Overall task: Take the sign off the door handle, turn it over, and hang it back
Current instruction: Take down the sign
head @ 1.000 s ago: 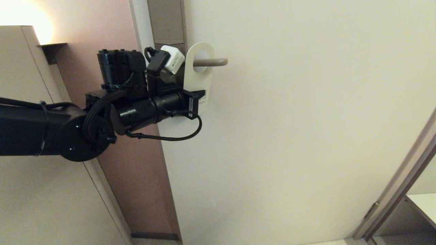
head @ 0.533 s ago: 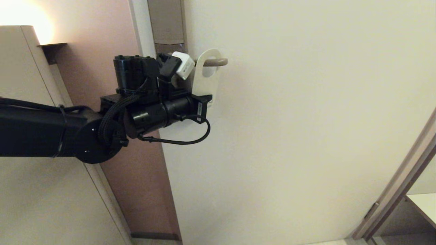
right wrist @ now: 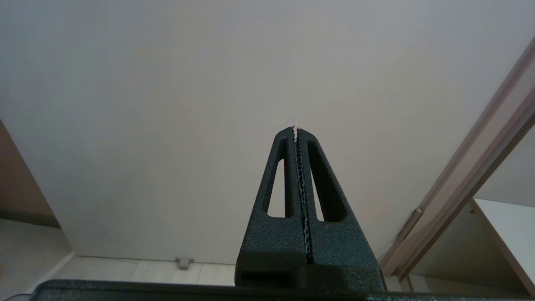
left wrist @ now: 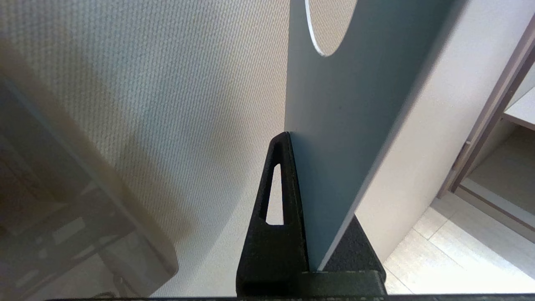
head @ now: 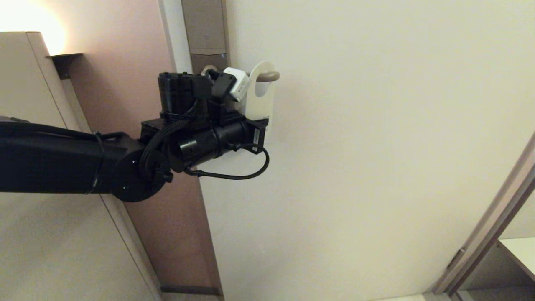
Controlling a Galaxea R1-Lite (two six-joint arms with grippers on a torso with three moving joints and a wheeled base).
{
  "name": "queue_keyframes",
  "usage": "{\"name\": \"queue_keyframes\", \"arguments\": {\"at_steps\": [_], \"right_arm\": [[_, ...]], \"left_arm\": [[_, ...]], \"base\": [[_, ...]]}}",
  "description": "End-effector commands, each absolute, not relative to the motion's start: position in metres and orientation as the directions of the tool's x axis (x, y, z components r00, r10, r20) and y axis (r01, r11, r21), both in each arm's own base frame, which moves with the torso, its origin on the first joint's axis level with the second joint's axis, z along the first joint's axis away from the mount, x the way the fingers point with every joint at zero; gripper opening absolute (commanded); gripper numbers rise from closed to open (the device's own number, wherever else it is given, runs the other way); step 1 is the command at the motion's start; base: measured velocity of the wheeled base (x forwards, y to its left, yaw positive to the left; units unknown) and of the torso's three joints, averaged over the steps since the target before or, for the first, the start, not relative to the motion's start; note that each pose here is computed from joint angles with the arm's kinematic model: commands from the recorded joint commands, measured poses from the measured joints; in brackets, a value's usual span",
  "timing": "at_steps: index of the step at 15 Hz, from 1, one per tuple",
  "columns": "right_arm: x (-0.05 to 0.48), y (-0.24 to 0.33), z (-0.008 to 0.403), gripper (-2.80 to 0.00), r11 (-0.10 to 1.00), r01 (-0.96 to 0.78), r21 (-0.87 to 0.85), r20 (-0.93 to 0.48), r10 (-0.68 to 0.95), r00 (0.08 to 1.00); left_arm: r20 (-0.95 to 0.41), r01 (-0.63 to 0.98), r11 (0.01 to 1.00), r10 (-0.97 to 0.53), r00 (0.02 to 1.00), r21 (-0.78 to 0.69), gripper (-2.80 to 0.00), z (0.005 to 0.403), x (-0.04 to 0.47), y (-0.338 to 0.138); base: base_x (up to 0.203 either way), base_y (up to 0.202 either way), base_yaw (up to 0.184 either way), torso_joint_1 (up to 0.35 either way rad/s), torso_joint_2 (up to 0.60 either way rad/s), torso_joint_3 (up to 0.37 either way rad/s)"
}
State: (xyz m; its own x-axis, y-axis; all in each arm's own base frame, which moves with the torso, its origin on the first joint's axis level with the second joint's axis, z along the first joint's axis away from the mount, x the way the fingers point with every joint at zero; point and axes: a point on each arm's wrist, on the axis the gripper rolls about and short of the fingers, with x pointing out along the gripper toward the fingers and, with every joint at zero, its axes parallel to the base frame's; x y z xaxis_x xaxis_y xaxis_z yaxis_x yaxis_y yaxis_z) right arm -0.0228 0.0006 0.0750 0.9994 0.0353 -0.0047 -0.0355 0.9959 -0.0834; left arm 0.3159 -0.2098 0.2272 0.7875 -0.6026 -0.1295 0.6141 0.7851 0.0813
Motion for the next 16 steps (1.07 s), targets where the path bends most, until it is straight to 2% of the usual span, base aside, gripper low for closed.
{"name": "queue_keyframes", "arguments": {"at_steps": [1,16], "right_arm": [[-0.023,0.001,0.075,-2.8,0.996,-0.037,-0.084,-0.005,0.037,0.999],[-0.023,0.001,0.075,-2.8,0.996,-0.037,-0.084,-0.005,0.036,0.999]], "left_arm": [[-0.131,0.615,0.784,-0.603,0.787,0.082,-2.8,0.225,0.319,-0.212],[-0.107,0.593,0.8,-0.584,0.805,0.095,-2.8,0.227,0.331,-0.222]], "base": [[0.0,0.0,0.0,0.0,0.0,0.0],[0.0,0.0,0.0,0.0,0.0,0.0]]}}
